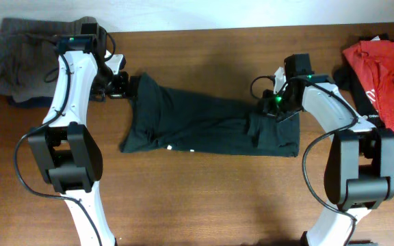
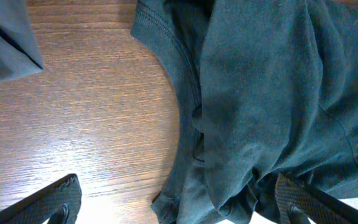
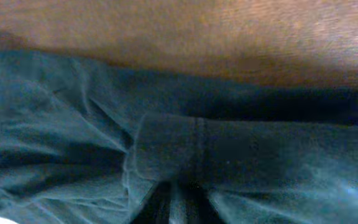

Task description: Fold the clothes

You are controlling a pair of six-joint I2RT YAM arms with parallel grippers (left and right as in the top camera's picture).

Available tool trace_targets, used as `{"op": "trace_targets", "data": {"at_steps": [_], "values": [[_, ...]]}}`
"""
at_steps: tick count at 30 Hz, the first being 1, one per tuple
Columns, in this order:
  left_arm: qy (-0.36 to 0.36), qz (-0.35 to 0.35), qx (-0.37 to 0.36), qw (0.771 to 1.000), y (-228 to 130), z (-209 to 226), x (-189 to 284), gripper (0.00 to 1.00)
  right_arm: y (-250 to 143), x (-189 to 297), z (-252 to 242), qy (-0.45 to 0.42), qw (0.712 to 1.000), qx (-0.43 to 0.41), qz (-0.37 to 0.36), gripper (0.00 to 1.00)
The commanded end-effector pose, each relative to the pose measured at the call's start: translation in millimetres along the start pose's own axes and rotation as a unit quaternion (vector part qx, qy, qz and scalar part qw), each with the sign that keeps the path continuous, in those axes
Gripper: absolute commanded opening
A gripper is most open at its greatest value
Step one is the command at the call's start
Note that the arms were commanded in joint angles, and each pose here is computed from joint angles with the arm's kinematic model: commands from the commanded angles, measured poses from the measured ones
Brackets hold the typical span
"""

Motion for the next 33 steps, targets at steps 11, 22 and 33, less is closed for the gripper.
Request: {"op": "trace_targets", "data": {"at_steps": [11,22,33], "values": [[-0.008,-0.014,-0.006,1.0,2.5,-2.3,8.5,0.99,1.2,57.8,25.0,0.011,1.0,0.022,0.003,0.7],[-0.008,-0.013,-0.006,1.0,2.4,-2.3,8.5,0.99,-17.9,117.2,-73.4,-0.067,0.997,-0.021,0.023,0.99],[-0.008,-0.013,-0.005,1.0,2.4,-2.4,8.5,0.99,-73.9,39.4,-120.7,0.08,0.997,-0.003,-0.024,0.99]]}}
Point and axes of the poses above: each gripper's point midway between its finger pads, its own x axis back along the fingers, its own z axis along the line the jaws close on, y = z × x, the point moved 7 cm from there along x, back along the fingers, and after that the axes turned 7 degrees about x, right-handed, at the moved point
